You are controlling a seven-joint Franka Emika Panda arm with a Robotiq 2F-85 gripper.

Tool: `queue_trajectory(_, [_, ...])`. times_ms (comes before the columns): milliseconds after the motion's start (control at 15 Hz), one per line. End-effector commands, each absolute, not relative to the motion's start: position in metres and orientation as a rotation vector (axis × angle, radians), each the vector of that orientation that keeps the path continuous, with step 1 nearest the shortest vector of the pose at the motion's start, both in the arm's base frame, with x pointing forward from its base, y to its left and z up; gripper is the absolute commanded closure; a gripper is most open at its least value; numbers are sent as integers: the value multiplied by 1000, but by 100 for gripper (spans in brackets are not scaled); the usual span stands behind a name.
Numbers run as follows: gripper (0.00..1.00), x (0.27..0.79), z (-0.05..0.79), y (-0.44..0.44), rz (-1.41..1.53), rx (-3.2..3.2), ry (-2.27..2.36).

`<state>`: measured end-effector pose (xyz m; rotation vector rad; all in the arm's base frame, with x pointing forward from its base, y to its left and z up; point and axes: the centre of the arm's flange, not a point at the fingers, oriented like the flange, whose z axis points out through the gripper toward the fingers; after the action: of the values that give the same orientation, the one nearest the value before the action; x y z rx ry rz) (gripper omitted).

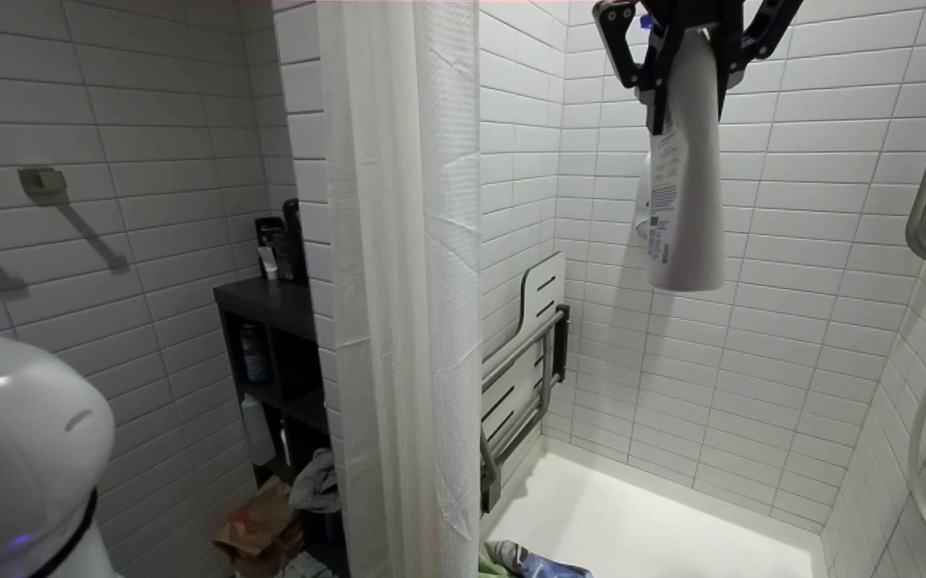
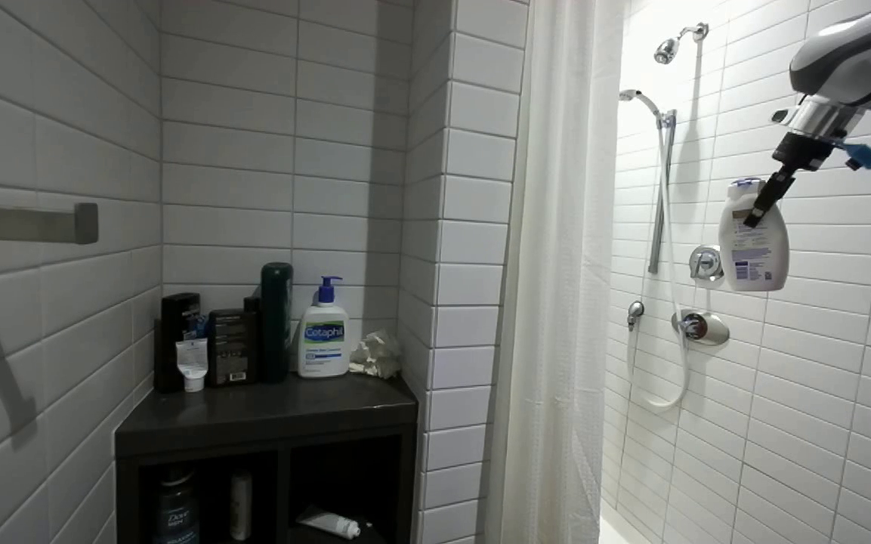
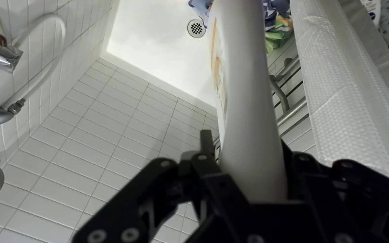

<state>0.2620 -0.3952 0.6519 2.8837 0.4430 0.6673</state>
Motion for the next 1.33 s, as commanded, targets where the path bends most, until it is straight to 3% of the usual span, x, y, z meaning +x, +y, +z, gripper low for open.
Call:
queue_trajectory(0, [59,262,652,-395,667,2884,443])
queue_trajectory(600, [59,262,652,-395,667,2884,443])
queue_trajectory(667, [84,262,652,-395,667,2884,443])
queue_trajectory(1267, [84,309,624,-392,836,2900,451])
